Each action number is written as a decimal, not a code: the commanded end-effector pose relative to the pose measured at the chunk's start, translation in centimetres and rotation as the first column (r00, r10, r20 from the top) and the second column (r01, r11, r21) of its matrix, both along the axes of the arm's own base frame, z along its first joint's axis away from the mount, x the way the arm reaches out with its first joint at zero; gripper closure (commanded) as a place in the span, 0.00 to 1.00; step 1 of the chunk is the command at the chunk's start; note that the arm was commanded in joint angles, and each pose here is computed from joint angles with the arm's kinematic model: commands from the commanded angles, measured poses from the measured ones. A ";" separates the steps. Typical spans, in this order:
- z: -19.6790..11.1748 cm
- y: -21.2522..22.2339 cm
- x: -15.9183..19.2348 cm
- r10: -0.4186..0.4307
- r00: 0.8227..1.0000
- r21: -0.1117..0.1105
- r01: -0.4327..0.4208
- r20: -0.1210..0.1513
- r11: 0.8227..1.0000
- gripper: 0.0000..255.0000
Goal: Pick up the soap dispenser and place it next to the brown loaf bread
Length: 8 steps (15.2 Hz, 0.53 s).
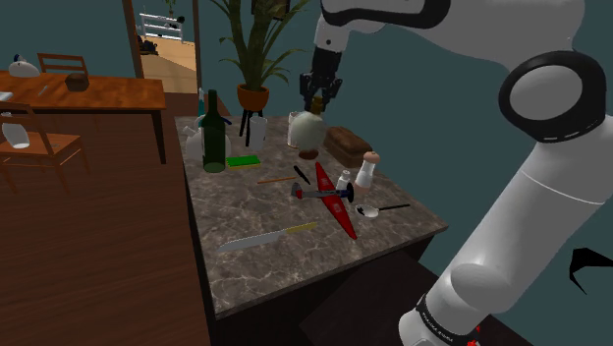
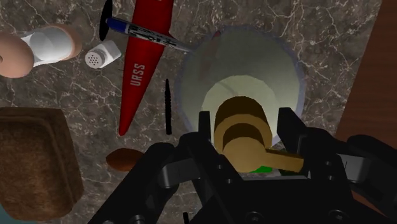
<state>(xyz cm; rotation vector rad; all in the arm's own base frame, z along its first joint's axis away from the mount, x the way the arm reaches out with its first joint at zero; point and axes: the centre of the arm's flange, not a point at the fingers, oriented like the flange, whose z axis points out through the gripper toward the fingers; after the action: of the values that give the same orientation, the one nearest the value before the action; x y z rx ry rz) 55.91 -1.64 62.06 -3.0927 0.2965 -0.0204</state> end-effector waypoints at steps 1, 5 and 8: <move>0.0 -2.4 -0.7 0.002 1.000 0.000 -0.002 0.000 1.000 1.00; 0.0 -7.4 -2.1 0.002 1.000 0.000 -0.002 0.000 1.000 1.00; 0.1 -11.3 -3.1 0.002 1.000 0.000 -0.002 0.000 1.000 1.00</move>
<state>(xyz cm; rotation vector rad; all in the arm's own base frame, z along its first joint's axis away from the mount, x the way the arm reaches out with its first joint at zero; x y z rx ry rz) 53.27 -11.82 61.95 -3.0924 0.2960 -0.0197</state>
